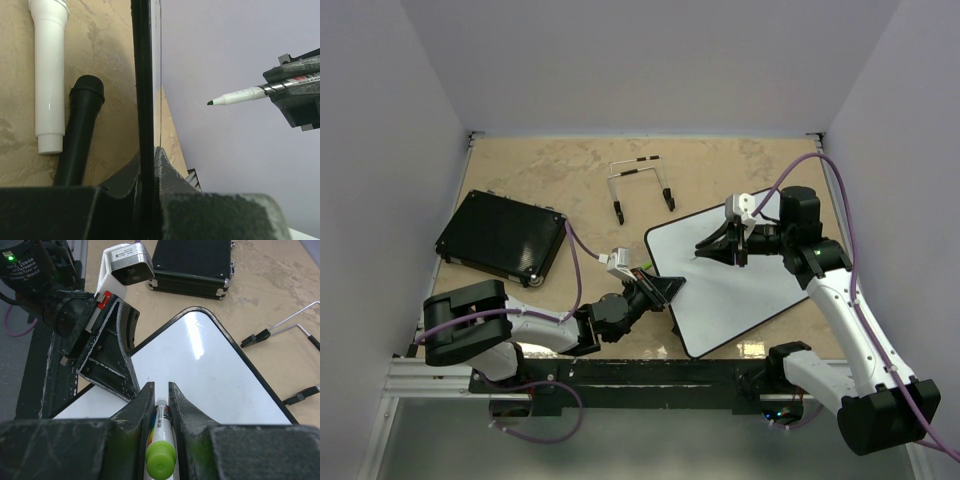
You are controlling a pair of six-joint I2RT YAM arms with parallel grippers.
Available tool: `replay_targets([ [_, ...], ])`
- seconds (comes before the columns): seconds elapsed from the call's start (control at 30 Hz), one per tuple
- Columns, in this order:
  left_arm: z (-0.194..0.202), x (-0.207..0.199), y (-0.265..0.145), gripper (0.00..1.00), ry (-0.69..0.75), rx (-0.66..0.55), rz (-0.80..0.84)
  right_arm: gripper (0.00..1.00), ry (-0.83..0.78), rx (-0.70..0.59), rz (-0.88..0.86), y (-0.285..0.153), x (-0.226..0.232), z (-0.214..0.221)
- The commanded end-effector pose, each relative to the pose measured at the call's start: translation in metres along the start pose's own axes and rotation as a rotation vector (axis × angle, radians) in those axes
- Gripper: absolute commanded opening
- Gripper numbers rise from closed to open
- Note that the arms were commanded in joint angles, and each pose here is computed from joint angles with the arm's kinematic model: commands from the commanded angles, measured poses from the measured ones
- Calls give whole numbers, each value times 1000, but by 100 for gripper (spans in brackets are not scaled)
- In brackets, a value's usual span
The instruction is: Write a sentence on the whiteboard
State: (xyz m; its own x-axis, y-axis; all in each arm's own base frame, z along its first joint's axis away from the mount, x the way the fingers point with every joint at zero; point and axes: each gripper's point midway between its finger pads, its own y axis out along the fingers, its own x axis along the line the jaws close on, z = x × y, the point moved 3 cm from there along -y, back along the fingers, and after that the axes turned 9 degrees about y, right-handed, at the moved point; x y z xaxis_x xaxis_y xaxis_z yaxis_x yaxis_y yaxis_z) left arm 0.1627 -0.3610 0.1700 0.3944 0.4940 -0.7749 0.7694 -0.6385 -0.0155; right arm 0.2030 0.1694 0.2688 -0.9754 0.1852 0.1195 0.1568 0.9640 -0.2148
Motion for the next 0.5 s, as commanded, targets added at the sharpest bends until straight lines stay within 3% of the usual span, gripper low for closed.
replay_targets([
  [0.0, 0, 0, -3, 0, 60, -8, 10, 0, -31, -17, -15, 0, 2, -3],
  [0.47, 1, 1, -3, 0, 54, -8, 12, 0, -33, -17, -13, -1, 2, -2],
])
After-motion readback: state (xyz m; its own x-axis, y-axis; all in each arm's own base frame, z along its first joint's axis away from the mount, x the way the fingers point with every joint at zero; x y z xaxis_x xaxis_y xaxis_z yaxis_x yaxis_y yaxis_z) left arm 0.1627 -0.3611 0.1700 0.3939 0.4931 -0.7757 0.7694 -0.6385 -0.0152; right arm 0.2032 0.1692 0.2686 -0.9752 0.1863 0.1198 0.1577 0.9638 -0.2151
